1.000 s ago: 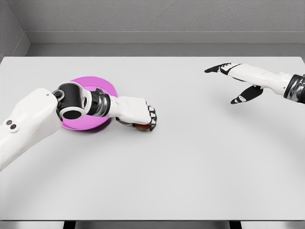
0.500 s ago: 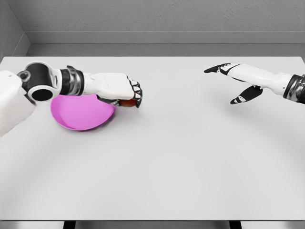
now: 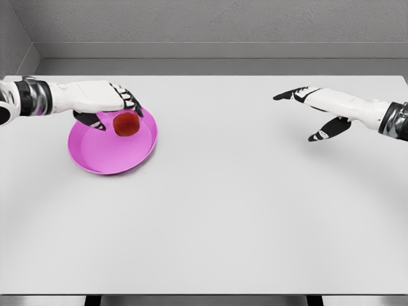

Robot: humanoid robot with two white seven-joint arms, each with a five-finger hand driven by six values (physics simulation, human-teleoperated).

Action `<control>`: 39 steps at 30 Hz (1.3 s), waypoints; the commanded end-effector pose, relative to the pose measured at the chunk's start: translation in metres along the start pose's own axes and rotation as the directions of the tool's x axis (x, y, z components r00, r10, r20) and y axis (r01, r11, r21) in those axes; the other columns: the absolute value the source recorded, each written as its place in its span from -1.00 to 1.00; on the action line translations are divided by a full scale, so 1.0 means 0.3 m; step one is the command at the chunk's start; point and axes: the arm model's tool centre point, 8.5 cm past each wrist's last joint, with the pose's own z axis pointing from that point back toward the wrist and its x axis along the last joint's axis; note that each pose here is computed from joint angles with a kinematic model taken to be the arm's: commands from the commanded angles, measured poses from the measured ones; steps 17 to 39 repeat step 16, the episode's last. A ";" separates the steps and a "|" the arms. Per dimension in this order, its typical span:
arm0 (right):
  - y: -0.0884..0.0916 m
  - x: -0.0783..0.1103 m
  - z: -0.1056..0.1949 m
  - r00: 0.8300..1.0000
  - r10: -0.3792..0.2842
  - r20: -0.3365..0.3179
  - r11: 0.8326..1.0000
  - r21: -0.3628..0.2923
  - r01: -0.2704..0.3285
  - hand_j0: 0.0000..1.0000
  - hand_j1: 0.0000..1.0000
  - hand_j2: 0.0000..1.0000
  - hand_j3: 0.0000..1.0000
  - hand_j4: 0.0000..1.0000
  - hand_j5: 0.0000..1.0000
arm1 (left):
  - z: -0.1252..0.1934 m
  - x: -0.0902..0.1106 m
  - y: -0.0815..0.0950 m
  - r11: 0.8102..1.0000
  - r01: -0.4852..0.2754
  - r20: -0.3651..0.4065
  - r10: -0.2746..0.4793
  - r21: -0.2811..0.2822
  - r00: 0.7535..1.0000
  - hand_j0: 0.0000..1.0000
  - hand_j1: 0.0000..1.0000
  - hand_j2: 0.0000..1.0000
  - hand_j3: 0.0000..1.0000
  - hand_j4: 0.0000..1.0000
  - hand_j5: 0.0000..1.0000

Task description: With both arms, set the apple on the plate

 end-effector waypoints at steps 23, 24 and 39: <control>-0.002 0.001 0.000 1.000 -0.003 0.004 1.000 -0.004 0.003 1.00 1.00 1.00 1.00 1.00 1.00 | 0.293 -0.389 -0.280 0.841 -0.491 -0.264 0.538 0.225 0.800 1.00 1.00 1.00 1.00 1.00 1.00; -0.002 0.001 0.000 1.000 -0.003 0.004 1.000 -0.004 0.003 1.00 1.00 1.00 1.00 1.00 1.00 | 0.293 -0.389 -0.280 0.841 -0.491 -0.264 0.538 0.225 0.800 1.00 1.00 1.00 1.00 1.00 1.00; -0.002 0.001 0.000 1.000 -0.003 0.004 1.000 -0.004 0.003 1.00 1.00 1.00 1.00 1.00 1.00 | 0.293 -0.389 -0.280 0.841 -0.491 -0.264 0.538 0.225 0.800 1.00 1.00 1.00 1.00 1.00 1.00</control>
